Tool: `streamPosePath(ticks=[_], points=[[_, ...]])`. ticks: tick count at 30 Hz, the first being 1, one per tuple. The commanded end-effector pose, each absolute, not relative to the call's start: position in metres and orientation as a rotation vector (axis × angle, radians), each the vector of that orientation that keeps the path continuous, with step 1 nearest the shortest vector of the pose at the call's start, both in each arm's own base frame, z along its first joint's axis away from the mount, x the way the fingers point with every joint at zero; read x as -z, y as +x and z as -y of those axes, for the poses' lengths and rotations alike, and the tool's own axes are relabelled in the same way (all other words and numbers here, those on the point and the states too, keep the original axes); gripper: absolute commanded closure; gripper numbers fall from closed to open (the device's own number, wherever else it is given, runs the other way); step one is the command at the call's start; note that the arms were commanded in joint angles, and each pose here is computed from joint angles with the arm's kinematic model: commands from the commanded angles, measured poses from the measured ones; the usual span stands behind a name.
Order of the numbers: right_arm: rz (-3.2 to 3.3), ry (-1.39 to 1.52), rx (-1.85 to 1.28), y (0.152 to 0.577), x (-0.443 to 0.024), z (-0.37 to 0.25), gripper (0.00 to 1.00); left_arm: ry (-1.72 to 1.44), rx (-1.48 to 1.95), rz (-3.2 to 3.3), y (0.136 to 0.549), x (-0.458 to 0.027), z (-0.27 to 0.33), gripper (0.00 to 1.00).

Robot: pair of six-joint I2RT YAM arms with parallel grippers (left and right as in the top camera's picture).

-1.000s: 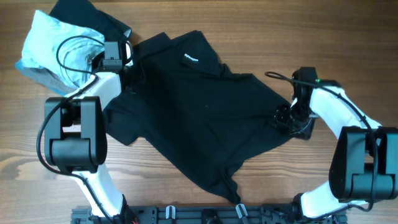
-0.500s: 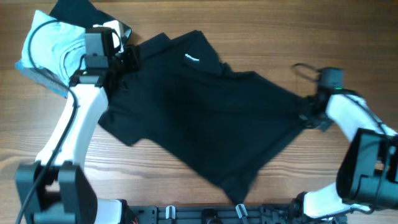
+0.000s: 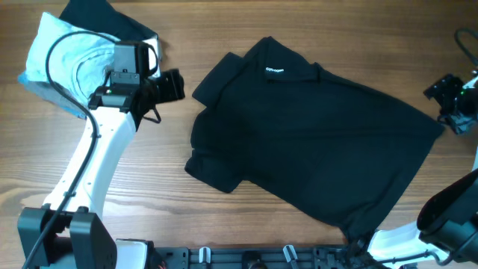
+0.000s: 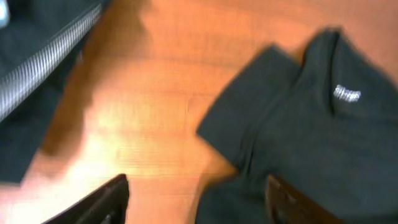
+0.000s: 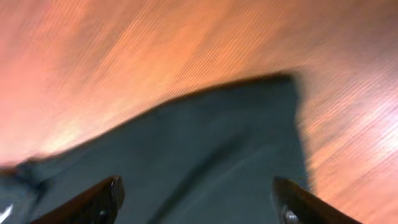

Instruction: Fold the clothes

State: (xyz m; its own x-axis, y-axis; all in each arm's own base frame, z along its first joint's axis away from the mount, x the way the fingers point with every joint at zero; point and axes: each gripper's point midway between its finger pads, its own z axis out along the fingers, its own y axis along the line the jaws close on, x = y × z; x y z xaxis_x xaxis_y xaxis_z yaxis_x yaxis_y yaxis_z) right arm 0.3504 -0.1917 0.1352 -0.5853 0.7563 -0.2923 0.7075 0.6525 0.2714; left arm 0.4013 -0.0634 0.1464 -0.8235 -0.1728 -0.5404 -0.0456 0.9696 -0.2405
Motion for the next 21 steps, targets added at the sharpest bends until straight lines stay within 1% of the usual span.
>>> streamPosePath(ticks=[1, 2, 3, 6, 7, 10, 11, 17, 21], points=[[-2.476, 0.962, -0.553, 0.366, -0.168, 0.137, 0.20, -0.110, 0.302, -2.624, 0.380, -0.131, 0.075, 0.28], [-2.489, 0.928, -0.604, 0.365, -0.170, 0.127, 0.19, -0.095, 0.300, -2.638, 0.377, -0.125, 0.078, 0.33], [-2.501, 0.906, -0.636, 0.365, -0.171, 0.119, 0.20, -0.085, 0.302, -2.647, 0.375, -0.120, 0.081, 0.36], [-2.569, 0.847, -0.685, 0.358, -0.168, 0.098, 0.20, -0.047, 0.314, -2.639, 0.378, -0.103, 0.092, 0.55], [-2.587, 0.820, -0.688, 0.357, -0.167, 0.093, 0.20, -0.032, 0.319, -2.627, 0.381, -0.097, 0.097, 0.71], [-2.631, 0.776, -0.655, 0.357, -0.164, 0.083, 0.20, 0.023, 0.347, -2.573, 0.398, -0.078, 0.117, 0.94], [-2.639, 0.765, -0.648, 0.357, -0.163, 0.080, 0.20, 0.040, 0.353, -2.568, 0.402, -0.071, 0.123, 0.96], [-2.707, 0.732, -0.618, 0.352, -0.157, 0.066, 0.19, 0.147, 0.510, -2.556, 0.417, -0.023, 0.168, 0.96], [-2.776, 0.734, -0.531, 0.342, -0.142, 0.064, 0.18, 0.144, 0.505, -2.550, 0.427, 0.004, 0.170, 0.96]])
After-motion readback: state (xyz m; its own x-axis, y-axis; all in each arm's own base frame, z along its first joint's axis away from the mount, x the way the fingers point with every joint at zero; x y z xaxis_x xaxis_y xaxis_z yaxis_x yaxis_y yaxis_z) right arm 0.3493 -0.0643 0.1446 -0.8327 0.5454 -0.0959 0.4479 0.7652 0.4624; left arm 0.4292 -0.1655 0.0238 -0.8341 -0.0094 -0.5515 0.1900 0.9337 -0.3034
